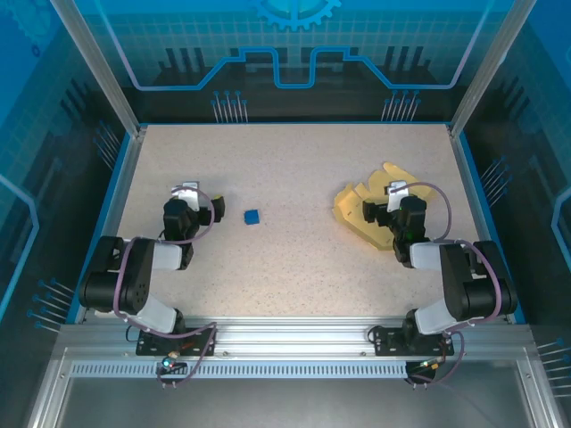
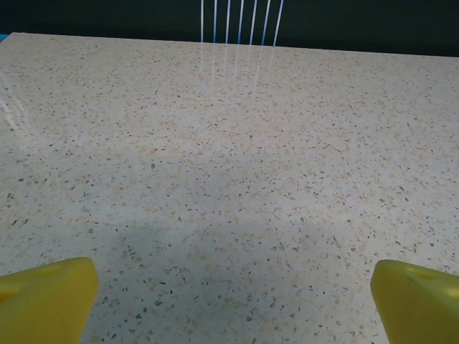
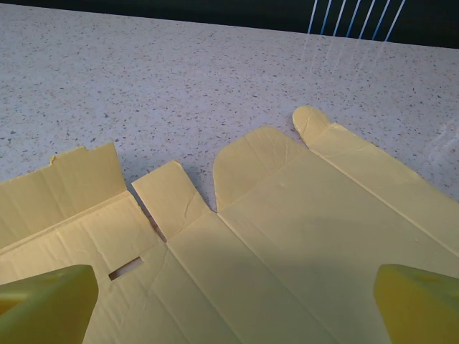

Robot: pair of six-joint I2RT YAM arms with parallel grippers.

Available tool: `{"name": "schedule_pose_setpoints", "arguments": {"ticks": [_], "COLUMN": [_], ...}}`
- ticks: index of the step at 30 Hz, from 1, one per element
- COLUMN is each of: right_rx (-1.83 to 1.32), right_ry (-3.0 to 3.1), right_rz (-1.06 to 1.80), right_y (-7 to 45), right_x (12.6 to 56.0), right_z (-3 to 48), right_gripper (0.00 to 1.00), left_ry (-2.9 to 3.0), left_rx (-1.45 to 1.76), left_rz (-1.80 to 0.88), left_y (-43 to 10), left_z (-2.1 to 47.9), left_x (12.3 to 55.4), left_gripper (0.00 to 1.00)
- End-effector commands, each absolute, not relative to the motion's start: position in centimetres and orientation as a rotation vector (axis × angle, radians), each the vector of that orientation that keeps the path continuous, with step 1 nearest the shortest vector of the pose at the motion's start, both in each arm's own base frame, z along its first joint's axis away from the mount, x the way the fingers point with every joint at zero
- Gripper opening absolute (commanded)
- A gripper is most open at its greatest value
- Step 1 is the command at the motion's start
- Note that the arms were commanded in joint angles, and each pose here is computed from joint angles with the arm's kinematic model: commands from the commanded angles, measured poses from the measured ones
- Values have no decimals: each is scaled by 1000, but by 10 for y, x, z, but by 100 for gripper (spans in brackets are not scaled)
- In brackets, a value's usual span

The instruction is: Fold the paper box

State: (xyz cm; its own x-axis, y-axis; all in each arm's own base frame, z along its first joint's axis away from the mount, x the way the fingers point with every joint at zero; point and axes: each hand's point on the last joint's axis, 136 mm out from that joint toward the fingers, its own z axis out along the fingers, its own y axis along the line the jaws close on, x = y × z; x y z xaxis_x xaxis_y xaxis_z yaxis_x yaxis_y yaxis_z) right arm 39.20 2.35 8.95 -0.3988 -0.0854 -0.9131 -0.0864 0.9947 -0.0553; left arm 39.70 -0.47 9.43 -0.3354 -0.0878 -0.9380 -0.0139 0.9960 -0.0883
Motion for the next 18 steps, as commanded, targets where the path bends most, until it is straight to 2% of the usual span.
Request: {"name": "schedule_pose_setpoints", "arguments": {"ticks": [1,18], "right_rx": [-143,-142], "right_ry": [1970,1972], "right_rz": [12,27], "right_y": [28,27], "right_x": [397,397], "right_z": [94,93], "right_gripper": [100,100], "left_ry": [1906,1905], "left_rx": [-63,-64], "left_rz": [-64,-64], "left_y": [-5,-5], "left_z": [95,95], "left_x": [398,399], "left_gripper": [99,99]}}
